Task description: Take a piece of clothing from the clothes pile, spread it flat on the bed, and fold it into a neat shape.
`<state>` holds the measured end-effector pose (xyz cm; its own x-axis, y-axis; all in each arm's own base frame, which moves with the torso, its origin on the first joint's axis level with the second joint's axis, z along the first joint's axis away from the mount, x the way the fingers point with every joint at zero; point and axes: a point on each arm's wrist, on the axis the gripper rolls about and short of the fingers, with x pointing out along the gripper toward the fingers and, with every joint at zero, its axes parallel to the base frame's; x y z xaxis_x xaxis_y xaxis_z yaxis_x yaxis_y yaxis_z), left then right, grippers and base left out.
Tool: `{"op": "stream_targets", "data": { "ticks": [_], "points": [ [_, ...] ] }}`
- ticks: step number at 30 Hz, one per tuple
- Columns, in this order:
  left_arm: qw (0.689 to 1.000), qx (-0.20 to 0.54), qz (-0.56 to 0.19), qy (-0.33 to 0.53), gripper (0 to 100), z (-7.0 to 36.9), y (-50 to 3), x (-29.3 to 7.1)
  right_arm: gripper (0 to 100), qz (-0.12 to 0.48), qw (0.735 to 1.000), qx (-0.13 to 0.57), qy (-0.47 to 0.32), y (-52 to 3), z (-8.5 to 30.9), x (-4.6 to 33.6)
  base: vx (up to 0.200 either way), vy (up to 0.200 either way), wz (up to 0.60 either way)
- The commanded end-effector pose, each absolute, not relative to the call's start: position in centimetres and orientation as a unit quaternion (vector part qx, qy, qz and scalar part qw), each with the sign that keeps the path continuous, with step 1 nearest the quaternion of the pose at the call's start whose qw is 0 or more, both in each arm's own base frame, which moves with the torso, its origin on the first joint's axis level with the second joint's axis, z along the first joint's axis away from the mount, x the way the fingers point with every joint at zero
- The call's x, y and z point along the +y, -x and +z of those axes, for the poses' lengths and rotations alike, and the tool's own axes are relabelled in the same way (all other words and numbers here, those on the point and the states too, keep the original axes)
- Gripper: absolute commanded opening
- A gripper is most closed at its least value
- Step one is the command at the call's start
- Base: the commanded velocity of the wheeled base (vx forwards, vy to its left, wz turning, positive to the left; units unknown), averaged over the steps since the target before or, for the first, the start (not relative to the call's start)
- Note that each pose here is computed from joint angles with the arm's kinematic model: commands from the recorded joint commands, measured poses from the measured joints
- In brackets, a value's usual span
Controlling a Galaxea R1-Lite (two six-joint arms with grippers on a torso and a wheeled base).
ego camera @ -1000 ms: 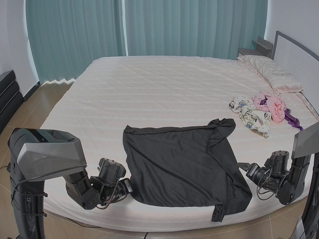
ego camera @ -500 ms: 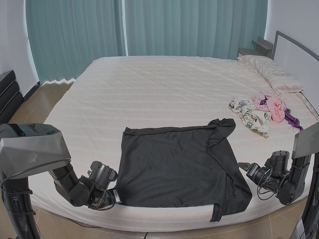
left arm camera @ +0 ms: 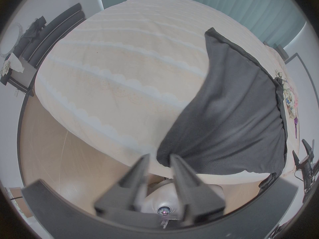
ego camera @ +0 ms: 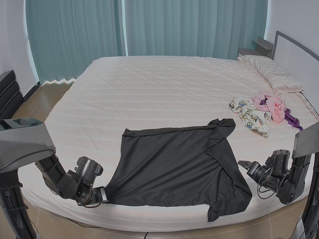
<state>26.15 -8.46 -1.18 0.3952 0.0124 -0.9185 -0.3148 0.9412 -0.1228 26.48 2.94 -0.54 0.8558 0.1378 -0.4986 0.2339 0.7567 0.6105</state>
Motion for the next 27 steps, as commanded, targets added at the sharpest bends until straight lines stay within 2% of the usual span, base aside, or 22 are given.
{"op": "stream_targets", "data": {
  "ticks": [1,6,12,17,19,27],
  "points": [
    [0.824,0.536,0.109,0.144,100,-1.2,-26.6,-7.5,100,-0.023,0.901,0.259,-0.347,-26.6,-0.2,2.9,0.000,0.000,0.00],
    [0.827,0.525,0.117,0.161,100,-0.8,-27.5,-6.1,100,0.003,0.905,0.250,-0.345,-27.4,0.5,4.0,0.000,0.000,0.00],
    [0.823,0.504,0.024,0.260,100,2.5,-28.2,-4.8,100,0.036,0.915,0.279,-0.290,-29.0,0.7,7.5,0.000,0.000,0.00],
    [0.799,0.504,-0.015,0.327,100,3.4,-28.5,-4.5,100,0.005,0.927,0.279,-0.250,-31.7,1.4,10.0,0.000,0.000,0.00],
    [0.793,0.498,-0.026,0.349,100,3.5,-28.8,-4.6,100,-0.010,0.931,0.301,-0.207,-33.1,1.6,11.2,0.000,0.000,0.00],
    [0.782,0.481,-0.057,0.393,100,3.2,-29.2,-4.9,100,-0.046,0.944,0.307,-0.114,-36.8,0.5,12.4,0.000,0.000,0.00]
  ]
}}
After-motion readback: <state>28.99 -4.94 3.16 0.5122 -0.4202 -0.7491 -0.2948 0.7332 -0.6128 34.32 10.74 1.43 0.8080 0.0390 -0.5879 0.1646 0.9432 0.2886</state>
